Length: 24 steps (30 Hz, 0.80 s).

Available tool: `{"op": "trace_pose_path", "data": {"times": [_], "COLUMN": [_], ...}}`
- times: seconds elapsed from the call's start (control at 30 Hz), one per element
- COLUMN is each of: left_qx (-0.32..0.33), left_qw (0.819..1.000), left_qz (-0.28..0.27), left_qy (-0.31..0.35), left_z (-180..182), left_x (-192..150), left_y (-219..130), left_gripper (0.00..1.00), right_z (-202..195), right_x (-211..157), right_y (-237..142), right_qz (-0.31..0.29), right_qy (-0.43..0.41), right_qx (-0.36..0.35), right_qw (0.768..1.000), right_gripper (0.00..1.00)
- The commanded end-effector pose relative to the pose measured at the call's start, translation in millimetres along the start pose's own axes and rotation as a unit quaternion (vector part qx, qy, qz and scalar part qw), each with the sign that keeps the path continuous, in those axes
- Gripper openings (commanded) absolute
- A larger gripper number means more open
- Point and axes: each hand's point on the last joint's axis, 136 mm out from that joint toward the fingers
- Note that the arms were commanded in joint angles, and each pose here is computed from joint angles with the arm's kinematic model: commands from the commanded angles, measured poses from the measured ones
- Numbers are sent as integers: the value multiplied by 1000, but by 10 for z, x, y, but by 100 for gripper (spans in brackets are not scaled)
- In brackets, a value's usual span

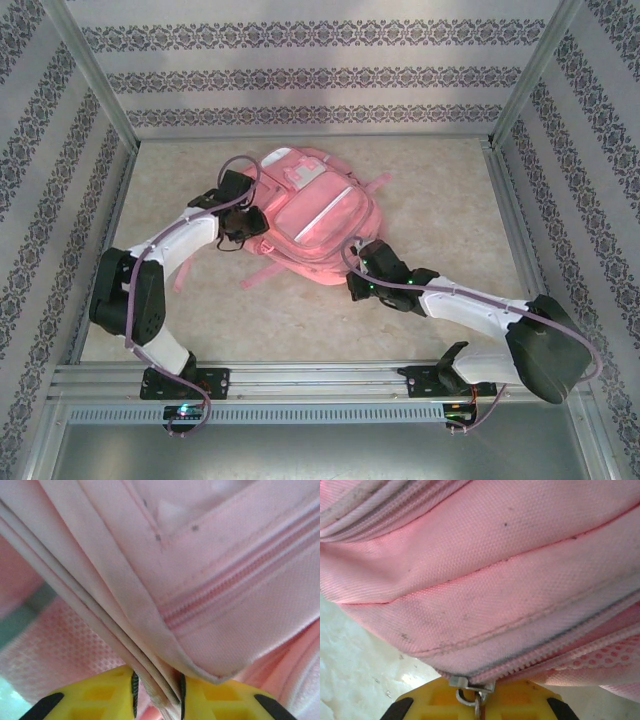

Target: Pack books, pencil case, and school supplies into a backpack

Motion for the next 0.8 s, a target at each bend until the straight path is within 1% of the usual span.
{"op": "trace_pose_path", "data": {"times": [0.0,0.07,0.13,0.2,0.3,0.4,0.5,0.6,0.63,0.77], "left_qx": [126,121,99,76,64,29,-24,-85,-95,-93], "left_qw": [990,992,995,996,990,985,982,982,980,980], "left_qz": [-46,-36,-28,-16,11,30,41,15,16,34], "left_qy": [31,29,1,-45,-122,-168,-184,-171,-174,-173], "left_z": [516,429,343,313,400,425,349,199,184,179], "left_x": [455,510,457,281,-113,-506,-768,-821,-848,-898], "left_y": [-94,-125,-219,-332,-530,-678,-698,-666,-633,-482], "left_gripper": [34,44,54,59,64,65,65,60,59,57], "right_z": [81,355,711,1021,1359,1582,1737,1823,1827,1799], "right_x": [-151,-139,-123,-73,68,241,345,373,365,318], "right_y": [74,174,275,360,518,668,766,814,828,850], "right_qz": [36,59,73,73,67,56,56,58,60,65], "right_qy": [-14,-27,-52,-68,-58,-26,-4,3,5,8], "right_qx": [34,82,126,157,186,209,227,237,236,231], "right_qw": [999,995,988,982,979,976,972,970,970,971], "right_gripper": [0,0,0,0,0,0,0,0,0,0]}}
Point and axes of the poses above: each hand's point on the last joint's axis, 136 mm out from that joint toward the fingers, its own y axis out along the fingers, its own z axis along the line the jaws close on, x = y × z, and after that the axes turned 1 degree about y, right-handed
